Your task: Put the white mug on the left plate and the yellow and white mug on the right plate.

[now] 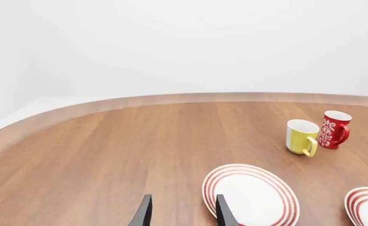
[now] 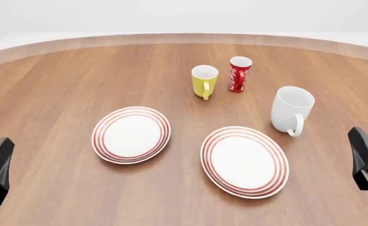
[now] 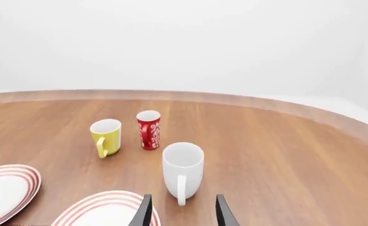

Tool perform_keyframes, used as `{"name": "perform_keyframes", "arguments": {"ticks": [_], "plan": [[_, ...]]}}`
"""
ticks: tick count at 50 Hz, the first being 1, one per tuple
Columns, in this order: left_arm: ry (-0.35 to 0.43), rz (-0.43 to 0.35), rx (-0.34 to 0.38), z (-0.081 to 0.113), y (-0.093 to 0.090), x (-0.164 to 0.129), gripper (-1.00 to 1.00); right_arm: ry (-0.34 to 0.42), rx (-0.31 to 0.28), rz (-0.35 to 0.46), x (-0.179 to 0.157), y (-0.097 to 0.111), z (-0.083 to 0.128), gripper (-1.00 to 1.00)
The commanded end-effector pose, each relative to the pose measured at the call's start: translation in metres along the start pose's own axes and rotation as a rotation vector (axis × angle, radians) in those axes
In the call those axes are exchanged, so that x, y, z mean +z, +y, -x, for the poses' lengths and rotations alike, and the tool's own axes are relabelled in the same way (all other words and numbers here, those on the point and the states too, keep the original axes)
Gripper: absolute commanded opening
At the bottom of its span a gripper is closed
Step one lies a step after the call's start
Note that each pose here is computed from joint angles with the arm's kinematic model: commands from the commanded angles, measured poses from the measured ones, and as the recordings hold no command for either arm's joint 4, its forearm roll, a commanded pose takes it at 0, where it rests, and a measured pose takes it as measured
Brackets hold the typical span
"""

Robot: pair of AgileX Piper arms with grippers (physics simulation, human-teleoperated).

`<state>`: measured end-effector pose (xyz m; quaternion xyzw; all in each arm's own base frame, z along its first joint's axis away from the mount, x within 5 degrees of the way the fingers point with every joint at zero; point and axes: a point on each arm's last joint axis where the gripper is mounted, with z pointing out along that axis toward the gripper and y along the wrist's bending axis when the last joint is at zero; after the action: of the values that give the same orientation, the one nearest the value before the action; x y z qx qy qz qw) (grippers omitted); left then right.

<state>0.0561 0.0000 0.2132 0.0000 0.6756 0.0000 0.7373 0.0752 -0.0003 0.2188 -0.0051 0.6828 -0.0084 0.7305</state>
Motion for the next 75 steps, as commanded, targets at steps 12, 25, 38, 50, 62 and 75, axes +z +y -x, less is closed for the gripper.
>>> {"name": "perform_keyframes", "arguments": {"ticks": [12,25,38,50,62,75], "plan": [[0.000,0.000,0.000,0.000,0.000,0.000,1.00,0.037,-0.042,0.043,0.034,0.005,-0.007,1.00],[0.000,0.000,0.000,0.000,0.000,0.000,1.00,0.065,-0.053,0.055,0.050,0.007,-0.014,1.00],[0.000,0.000,0.000,0.000,0.000,0.000,1.00,0.099,-0.054,0.061,0.069,0.009,-0.027,1.00],[0.000,0.000,0.000,0.000,0.000,0.000,1.00,0.120,-0.054,0.072,0.084,0.011,-0.036,1.00],[0.000,0.000,0.000,0.000,0.000,0.000,1.00,0.140,-0.045,0.062,0.101,0.011,-0.047,1.00],[0.000,0.000,0.000,0.000,0.000,0.000,1.00,0.161,-0.040,0.051,0.112,0.010,-0.059,1.00]]}}
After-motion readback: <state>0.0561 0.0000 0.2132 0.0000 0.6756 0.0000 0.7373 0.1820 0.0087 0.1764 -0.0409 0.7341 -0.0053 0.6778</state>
